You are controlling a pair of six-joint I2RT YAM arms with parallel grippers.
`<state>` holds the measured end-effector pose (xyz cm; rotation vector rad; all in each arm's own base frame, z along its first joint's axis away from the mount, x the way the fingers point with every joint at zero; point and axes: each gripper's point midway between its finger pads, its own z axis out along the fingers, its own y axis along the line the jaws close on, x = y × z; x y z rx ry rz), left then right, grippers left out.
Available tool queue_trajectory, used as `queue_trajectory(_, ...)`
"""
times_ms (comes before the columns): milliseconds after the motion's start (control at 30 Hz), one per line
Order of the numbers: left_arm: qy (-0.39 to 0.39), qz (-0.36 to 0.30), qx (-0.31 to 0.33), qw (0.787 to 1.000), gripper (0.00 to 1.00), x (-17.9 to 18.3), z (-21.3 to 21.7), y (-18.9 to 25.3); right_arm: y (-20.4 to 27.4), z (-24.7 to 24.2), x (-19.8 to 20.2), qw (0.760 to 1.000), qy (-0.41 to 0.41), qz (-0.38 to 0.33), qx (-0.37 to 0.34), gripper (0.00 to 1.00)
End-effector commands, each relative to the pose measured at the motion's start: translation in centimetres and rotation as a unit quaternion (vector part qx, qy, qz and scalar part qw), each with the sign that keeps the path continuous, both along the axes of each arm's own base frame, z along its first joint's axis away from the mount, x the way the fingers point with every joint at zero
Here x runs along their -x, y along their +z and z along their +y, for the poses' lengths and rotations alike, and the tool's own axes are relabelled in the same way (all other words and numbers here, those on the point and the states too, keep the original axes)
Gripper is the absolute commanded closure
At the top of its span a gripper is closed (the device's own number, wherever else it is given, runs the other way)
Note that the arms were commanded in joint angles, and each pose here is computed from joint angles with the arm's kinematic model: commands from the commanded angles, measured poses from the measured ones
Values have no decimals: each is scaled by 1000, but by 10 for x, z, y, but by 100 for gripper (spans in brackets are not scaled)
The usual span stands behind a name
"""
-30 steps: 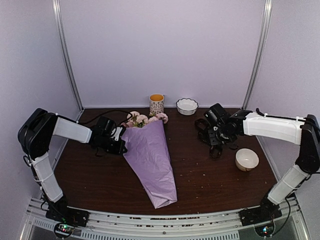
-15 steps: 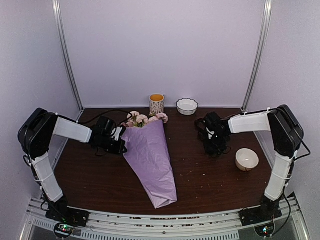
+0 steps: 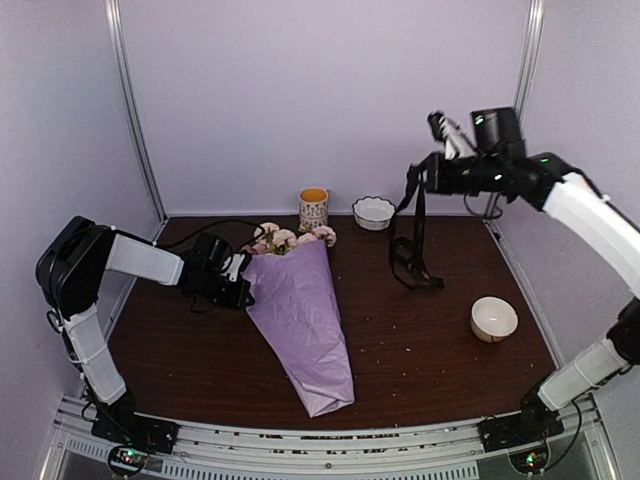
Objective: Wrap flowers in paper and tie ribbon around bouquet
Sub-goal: Pick up the ribbon from the corner of the board.
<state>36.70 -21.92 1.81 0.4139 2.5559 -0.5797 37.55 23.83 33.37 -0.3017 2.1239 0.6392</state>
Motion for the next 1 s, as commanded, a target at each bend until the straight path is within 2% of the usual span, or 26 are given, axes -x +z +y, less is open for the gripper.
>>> queue_trajectory(0,-3,41,-26,999,100,15,10,-19,208,20,147,928,221,-245,-173,100)
queue_trajectory(67,-3,42,-26,999,100,16,10,-20,250,8,194,890,254,-308,-221,100)
queue_trajectory(100,-3,42,-26,999,100,16,10,-20,260,1,208,879,258,-322,-240,100)
queue_trajectory(167,-3,42,-27,999,100,16,11,-20,272,-12,226,865,256,-335,-272,100)
queue_trajectory(233,-2,40,-28,999,100,16,12,-19,269,-17,231,862,255,-336,-283,100)
queue_trajectory(433,-1,38,-33,999,100,16,13,-20,228,-8,198,903,212,-280,-246,100)
queue_trajectory(600,0,40,-35,999,100,16,14,-21,201,-6,156,941,143,-245,-182,100)
queue_trajectory(667,0,42,-36,998,100,16,14,-23,193,-23,137,958,78,-235,-142,100)
queue_trajectory(767,0,43,-35,998,100,16,14,-23,183,-87,101,966,-108,-218,-86,100)
queue_trajectory(833,0,44,-36,998,100,16,14,-23,181,-138,89,950,-222,-206,-71,100)
queue_trajectory(967,0,45,-36,998,100,17,14,-23,198,-208,90,904,-350,-240,-58,100)
